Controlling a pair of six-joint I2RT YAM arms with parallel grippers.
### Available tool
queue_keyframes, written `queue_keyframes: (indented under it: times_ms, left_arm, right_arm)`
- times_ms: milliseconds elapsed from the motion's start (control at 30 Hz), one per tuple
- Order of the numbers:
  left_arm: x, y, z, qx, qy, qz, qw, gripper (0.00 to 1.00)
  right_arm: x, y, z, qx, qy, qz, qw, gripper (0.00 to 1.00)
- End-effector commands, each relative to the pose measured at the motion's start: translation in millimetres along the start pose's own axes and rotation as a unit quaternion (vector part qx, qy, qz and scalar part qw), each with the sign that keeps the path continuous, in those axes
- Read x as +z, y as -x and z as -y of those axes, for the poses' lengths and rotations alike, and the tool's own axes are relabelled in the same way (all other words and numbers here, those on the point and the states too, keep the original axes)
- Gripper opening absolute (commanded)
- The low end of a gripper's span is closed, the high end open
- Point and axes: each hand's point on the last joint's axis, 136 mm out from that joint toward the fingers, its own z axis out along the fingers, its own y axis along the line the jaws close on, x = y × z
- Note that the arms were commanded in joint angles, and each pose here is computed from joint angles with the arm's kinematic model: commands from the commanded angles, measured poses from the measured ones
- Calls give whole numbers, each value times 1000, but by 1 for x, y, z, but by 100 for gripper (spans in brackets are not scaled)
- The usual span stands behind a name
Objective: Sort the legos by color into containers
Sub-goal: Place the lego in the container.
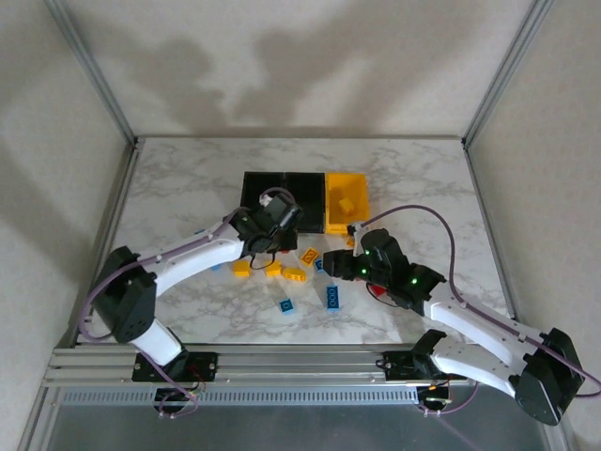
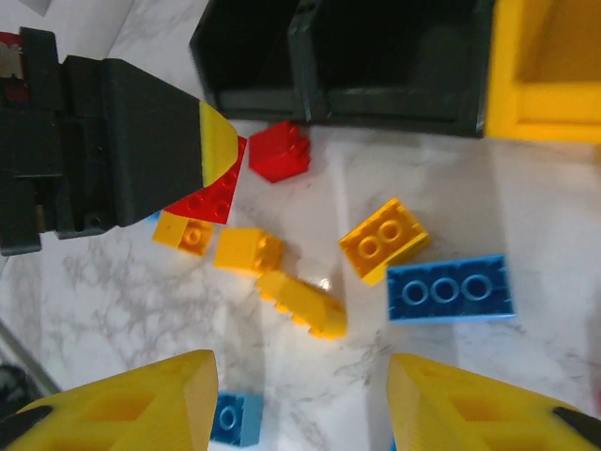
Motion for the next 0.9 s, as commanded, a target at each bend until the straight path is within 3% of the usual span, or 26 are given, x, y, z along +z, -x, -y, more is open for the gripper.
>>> queue_keyframes:
  times_ms: [0,433,700,867]
  left_arm:
    - [8,23,17,22,1,10,1000,7]
    - [82,84,39,34,44,14,998,7]
    - [108,91,28,28,82,18,996,9]
    - [115,91,25,27,84,13,996,18]
  right_arm:
    - [-6,5,17,23,-34,19,999,51]
    - [-17,-4,35,68,-57,36,995,51]
    - [-28,-1,39,77,-64,52,994,51]
    - [-28,-1,41,79,-68,52,993,51]
